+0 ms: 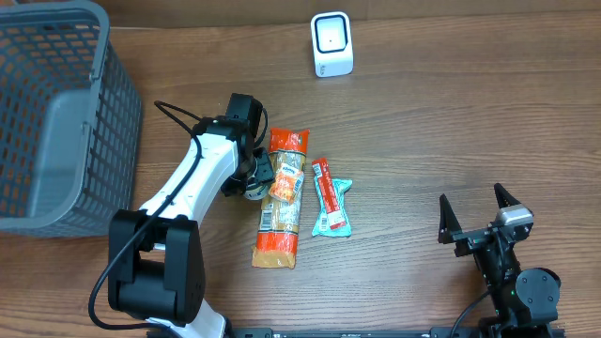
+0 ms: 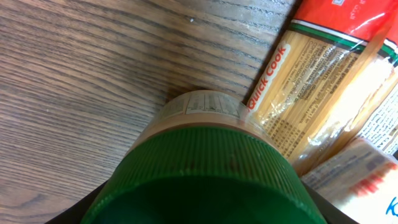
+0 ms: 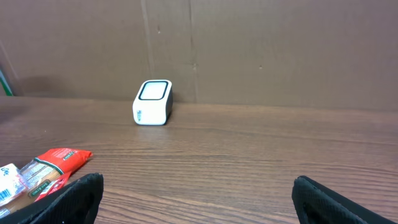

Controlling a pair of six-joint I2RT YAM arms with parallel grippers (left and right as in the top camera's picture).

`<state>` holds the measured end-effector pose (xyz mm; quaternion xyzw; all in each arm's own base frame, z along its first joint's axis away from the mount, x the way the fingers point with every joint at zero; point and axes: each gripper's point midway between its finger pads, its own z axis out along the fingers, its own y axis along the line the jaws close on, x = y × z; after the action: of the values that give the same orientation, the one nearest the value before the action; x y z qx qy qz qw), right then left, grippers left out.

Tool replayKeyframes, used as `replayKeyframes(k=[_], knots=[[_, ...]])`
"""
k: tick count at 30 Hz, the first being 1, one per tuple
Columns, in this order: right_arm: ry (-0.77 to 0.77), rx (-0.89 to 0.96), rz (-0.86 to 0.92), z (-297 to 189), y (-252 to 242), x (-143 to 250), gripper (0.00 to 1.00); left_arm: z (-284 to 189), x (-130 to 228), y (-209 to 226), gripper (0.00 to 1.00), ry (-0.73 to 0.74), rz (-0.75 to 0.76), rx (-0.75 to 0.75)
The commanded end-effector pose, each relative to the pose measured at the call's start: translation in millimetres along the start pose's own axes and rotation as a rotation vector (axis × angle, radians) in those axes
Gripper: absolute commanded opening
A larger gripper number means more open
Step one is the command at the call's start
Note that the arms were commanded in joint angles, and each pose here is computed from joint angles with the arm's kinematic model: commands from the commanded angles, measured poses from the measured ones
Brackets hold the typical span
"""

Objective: Scan the item barcode
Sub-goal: 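Lift the green-capped jar out and lower it beside the long pack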

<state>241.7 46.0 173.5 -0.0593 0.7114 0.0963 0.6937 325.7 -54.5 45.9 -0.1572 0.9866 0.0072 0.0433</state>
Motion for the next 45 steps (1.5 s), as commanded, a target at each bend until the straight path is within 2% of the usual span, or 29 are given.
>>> replayKeyframes(k=[1,7,17,29,32,36,45], knots=[[-0.001,0.007,0.009,0.3,-1.2,2.5,1.0,3.5,5.8,6.1,0.54,0.006,-0.019,-0.025],[-0.001,0.007,0.009,0.3,-1.2,2.5,1.0,3.5,4.4,5.5,0.62,0.0,-0.02,-0.022],[-0.001,0.007,0.009,0.3,-1.2,2.5,1.0,2.5,-5.0,20.0,0.57,-0.054,-0.024,-0.107],[-0.001,0.007,0.009,0.3,-1.2,2.5,1.0,3.0,-8.5,19.4,0.54,-0.068,-0.026,-0.107],[-0.001,0.007,0.009,0.3,-1.2,2.5,1.0,4.1,-10.6,27.3,0.52,-0.09,-0.045,-0.148],[-0.001,0.007,0.009,0.3,-1.2,2.5,1.0,4.6,-11.8,28.2,0.57,-0.097,-0.046,-0.153],[-0.002,0.007,0.009,0.3,-1.2,2.4,1.0,5.3,-10.4,20.9,0.85,-0.084,-0.049,-0.113]])
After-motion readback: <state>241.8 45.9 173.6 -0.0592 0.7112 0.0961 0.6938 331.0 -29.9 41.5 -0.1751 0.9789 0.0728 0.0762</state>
